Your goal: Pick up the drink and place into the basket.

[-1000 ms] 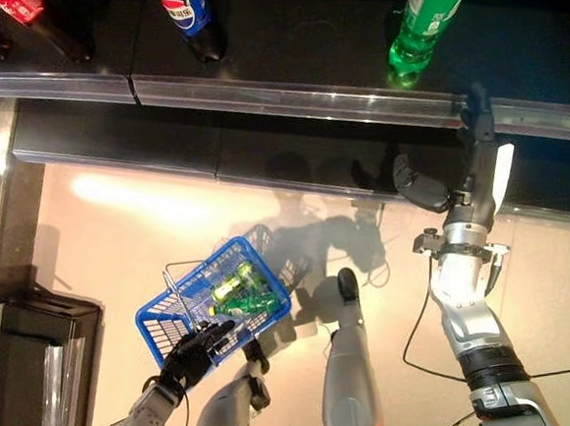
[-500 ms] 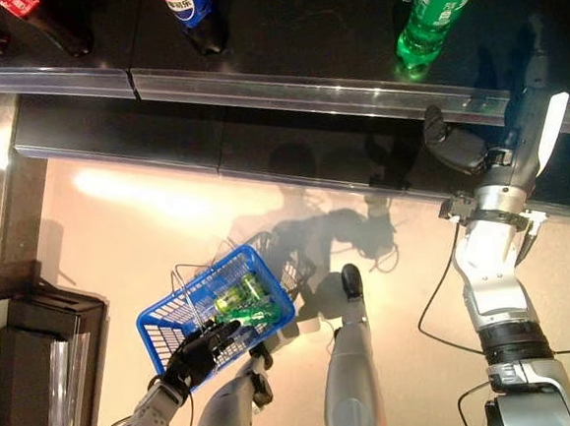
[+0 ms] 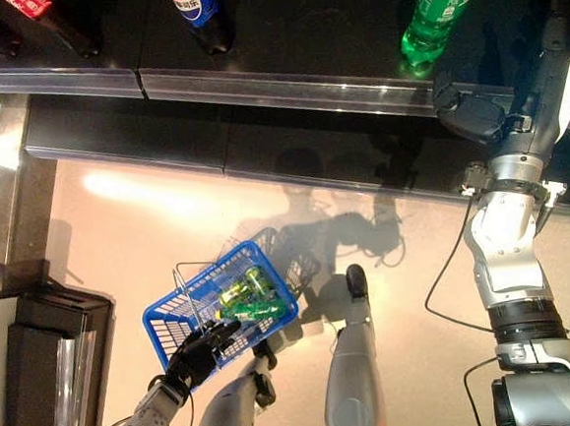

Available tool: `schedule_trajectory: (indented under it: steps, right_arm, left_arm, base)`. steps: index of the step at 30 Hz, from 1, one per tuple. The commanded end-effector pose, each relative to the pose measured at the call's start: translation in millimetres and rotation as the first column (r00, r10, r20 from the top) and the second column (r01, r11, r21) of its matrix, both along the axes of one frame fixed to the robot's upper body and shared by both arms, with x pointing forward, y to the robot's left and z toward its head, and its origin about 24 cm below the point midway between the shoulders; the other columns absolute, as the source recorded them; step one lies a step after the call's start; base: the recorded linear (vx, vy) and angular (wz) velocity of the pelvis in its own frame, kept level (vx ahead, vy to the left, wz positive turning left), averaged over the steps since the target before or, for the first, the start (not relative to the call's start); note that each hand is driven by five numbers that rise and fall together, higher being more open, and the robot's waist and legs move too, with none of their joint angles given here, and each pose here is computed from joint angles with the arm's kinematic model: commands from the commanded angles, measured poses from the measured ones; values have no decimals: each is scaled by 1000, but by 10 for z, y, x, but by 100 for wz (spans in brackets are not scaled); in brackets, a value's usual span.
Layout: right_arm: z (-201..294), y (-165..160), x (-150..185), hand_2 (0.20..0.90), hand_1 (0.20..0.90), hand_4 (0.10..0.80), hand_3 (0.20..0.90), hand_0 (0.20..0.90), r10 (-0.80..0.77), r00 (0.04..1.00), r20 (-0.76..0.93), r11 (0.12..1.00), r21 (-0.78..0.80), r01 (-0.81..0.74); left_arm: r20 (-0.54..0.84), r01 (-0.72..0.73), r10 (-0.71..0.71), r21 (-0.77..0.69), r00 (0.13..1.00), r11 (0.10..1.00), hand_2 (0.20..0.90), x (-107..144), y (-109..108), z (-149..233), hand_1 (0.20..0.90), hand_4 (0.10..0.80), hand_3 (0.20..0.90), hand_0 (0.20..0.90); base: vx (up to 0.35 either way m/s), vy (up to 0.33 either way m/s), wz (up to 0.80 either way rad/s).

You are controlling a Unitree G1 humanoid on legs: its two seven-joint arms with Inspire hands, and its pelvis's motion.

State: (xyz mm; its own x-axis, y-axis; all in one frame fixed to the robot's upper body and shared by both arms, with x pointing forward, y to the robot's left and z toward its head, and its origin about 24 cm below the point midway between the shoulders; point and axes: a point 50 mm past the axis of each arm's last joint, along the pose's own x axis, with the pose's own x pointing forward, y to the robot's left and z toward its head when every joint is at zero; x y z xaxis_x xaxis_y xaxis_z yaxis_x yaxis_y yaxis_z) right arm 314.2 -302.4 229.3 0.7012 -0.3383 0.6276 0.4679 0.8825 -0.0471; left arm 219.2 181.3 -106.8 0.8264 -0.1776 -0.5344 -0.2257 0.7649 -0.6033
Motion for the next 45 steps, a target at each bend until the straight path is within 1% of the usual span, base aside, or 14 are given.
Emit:
schedule_trajectory:
  steps: [1,7,14,26,35,45]
  right_arm:
    - [652,-153,-142,900,900,800,900,900,56,983,177,997,-68,-44]
    - [685,-221,-27,900,900,800,900,900,130,984,123,991,1,-131]
    - [820,-294,59,900,900,800,900,900,141,986,92,989,37,-145]
    - [1100,-307,130,900,900,800,900,900,101,990,101,993,56,-107]
    - [1257,-340,144,900,900,800,900,900,56,996,73,998,26,-58]
    - [1310,-311,183,900,900,800,900,900,39,998,57,999,24,-40]
  left_arm:
    - [111,-33,31,20,993,999,300,-111,302,71,300,100,200,300]
    - [108,-16,12,36,994,999,300,-88,308,85,300,100,200,300]
    - [106,4,-9,48,994,999,300,-53,303,105,300,100,200,300]
    - [104,25,-33,71,994,997,300,-6,338,144,300,100,200,300]
    - [107,38,-47,82,993,996,300,16,367,169,300,100,200,300]
    - [107,47,-57,92,993,995,300,28,395,185,300,100,200,300]
  base:
    - [0,0,0]
    - [6,-18,0]
    - [10,-20,4]
    - [1,-14,3]
    - [4,-11,3]
    - [1,-3,2]
